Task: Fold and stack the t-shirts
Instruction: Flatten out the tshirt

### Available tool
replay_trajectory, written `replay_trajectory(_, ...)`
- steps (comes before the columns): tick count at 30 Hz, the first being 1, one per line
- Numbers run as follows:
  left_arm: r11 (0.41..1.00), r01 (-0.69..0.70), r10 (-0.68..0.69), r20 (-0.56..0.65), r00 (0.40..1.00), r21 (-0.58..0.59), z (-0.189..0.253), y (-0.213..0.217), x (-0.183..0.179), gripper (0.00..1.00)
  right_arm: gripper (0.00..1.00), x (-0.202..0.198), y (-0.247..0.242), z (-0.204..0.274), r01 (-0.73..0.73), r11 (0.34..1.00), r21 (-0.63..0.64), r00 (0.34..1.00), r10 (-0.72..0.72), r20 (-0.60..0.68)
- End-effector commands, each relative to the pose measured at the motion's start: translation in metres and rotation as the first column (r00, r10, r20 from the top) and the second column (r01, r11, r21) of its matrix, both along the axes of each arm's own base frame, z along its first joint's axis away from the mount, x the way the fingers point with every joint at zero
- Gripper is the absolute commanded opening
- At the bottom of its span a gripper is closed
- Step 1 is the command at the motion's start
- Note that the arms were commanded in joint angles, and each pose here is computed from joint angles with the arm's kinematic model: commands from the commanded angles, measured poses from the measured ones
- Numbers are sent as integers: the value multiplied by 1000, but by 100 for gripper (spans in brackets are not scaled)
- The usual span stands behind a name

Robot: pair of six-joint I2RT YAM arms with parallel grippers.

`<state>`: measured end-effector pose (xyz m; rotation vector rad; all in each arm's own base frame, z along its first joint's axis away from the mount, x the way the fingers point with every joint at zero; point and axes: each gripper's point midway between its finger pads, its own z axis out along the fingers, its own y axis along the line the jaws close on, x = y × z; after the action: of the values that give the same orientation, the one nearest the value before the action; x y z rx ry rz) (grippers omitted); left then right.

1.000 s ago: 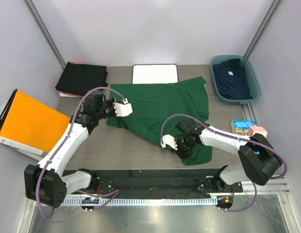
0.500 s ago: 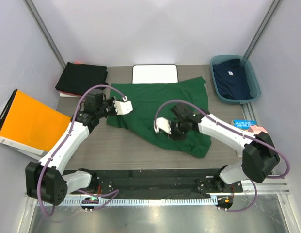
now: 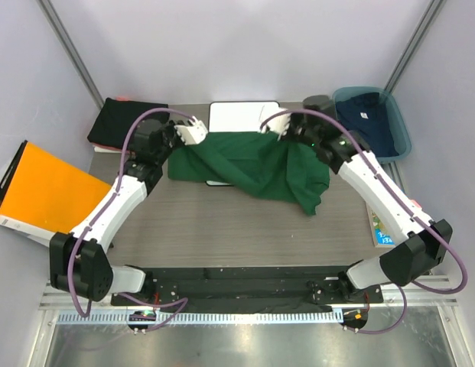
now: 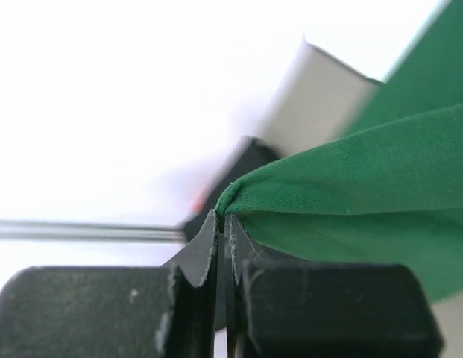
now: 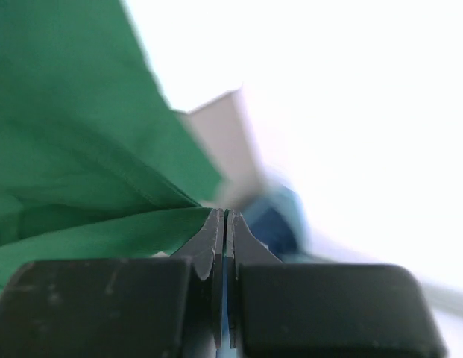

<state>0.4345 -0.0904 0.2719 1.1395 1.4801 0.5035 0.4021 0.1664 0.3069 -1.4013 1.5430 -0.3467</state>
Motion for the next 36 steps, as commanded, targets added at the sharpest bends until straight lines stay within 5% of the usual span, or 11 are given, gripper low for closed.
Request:
replay_trajectory(1, 985, -167, 175, 341, 924, -54, 104, 31, 23, 0, 1, 25, -55, 116, 147, 984, 97, 914, -173, 366)
replay_trajectory(7, 948, -294, 312, 511, 801, -119, 176, 70, 23, 0, 1, 13, -100, 182, 198, 960, 200, 781, -278, 560)
replay_trajectory(11, 955, -248, 297, 596, 746, -165, 220, 70, 3, 0, 1, -6, -103, 210, 148, 948, 281, 757, -291, 585)
replay_trajectory(14, 972, -159, 230, 568, 790, -173, 225, 60, -18, 0, 1, -30, -88, 214, 47, 938, 343, 825, -230, 517)
replay_trajectory(15, 979, -135, 194, 492, 849, -153, 204, 55, -20, 0, 1, -42, -78, 215, -15, 928, 373, 855, -181, 486)
replay_trajectory(17, 996, 14, 28, 446, 894, -91, 190, 32, -53, 0, 1, -70, -69, 193, -50, 923, 383, 917, -109, 383)
replay_trajectory(20, 971, 238, -233, 204, 951, 2, 112, 0, -100, 0, 1, -119, -59, 162, -107, 906, 408, 970, 5, 244)
replay_trajectory(25, 910, 413, -404, 244, 882, 14, 124, -13, -197, 0, 1, -195, -56, 143, -204, 915, 348, 978, 173, 119)
replay_trajectory(28, 895, 447, -434, 264, 861, 15, 147, -12, -231, 0, 1, -225, -61, 172, -234, 914, 331, 971, 205, 120)
replay_trajectory(32, 908, 414, -409, 328, 851, 58, 182, -6, -232, 0, 1, -236, -60, 217, -267, 891, 368, 959, 207, 195)
replay_trajectory(36, 939, 329, -343, 333, 878, 99, 189, 1, -186, 0, 1, -193, -59, 229, -276, 921, 275, 930, 183, 318)
